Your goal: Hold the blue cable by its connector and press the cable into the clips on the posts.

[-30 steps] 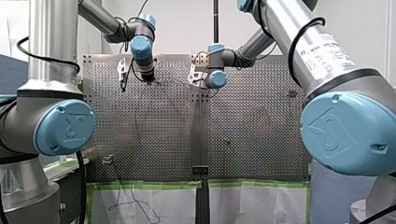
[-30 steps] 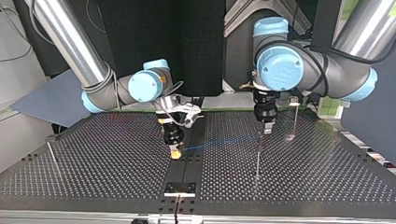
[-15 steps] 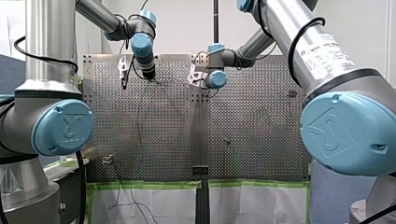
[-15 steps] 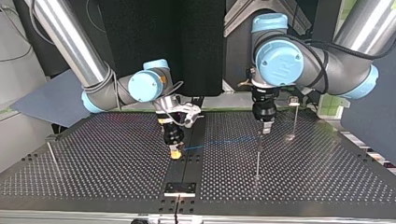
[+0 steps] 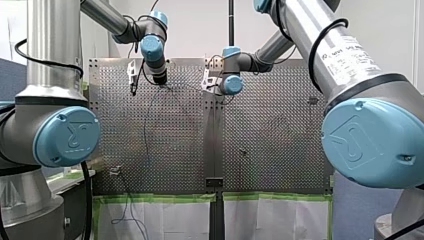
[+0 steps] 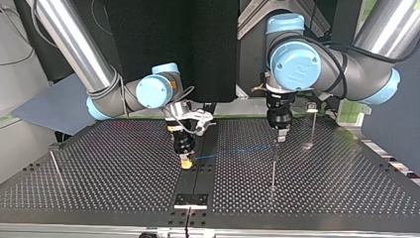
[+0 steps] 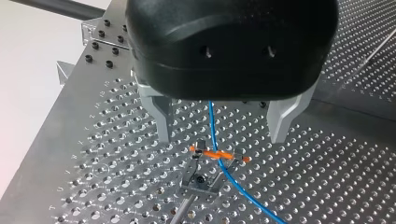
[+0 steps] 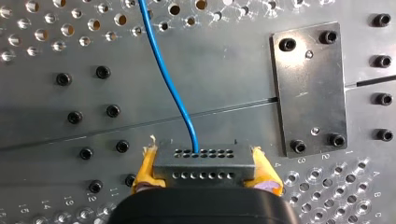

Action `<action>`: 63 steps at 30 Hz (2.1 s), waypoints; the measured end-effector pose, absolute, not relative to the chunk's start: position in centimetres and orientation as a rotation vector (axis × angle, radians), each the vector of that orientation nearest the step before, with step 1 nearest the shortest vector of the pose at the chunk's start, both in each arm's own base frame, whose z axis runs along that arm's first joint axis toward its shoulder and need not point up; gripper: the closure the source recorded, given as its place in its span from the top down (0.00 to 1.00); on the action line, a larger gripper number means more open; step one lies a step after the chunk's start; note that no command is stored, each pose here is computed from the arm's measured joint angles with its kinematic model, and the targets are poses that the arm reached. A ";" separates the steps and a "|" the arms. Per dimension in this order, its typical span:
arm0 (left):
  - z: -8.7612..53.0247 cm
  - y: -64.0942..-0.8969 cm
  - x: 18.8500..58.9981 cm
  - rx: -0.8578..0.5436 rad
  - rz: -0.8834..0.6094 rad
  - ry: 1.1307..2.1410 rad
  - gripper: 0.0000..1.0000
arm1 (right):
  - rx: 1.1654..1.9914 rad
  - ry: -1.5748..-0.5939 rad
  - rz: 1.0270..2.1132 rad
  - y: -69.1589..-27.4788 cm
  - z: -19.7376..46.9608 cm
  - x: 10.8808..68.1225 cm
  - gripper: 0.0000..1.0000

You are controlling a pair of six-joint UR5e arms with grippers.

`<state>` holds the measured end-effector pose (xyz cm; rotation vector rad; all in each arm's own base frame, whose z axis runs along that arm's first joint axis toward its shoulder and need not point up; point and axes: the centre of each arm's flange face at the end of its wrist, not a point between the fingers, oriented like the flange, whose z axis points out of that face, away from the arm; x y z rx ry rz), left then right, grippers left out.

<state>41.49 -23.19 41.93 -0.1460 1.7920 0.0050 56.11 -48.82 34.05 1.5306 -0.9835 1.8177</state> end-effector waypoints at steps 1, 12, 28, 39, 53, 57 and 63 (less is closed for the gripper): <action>41.9 -23.2 41.5 -0.146 0.005 1.792 1.00 | 1.531 -0.984 1.818 -48.8 34.0 56.1 0.00; 41.9 -23.2 41.5 -0.146 0.005 1.791 1.00 | 1.532 -0.983 1.818 -48.8 34.0 56.1 0.00; 41.9 -23.4 41.4 -0.138 0.003 1.789 1.00 | 1.532 -0.983 1.819 -48.8 34.0 56.2 0.00; 42.2 -24.4 41.4 -0.083 0.001 1.758 1.00 | 1.532 -0.986 1.822 -48.7 34.0 56.2 0.00; 41.7 -26.0 42.6 -0.026 0.000 1.688 1.00 | 1.529 -0.987 1.822 -48.9 33.9 56.2 0.00; 40.5 -26.5 43.3 -0.026 -0.003 1.696 1.00 | 1.528 -0.986 1.822 -48.9 33.9 56.2 0.00; 40.0 -26.9 44.0 -0.049 -0.029 1.675 1.00 | 1.530 -0.982 1.821 -48.9 33.8 56.2 0.00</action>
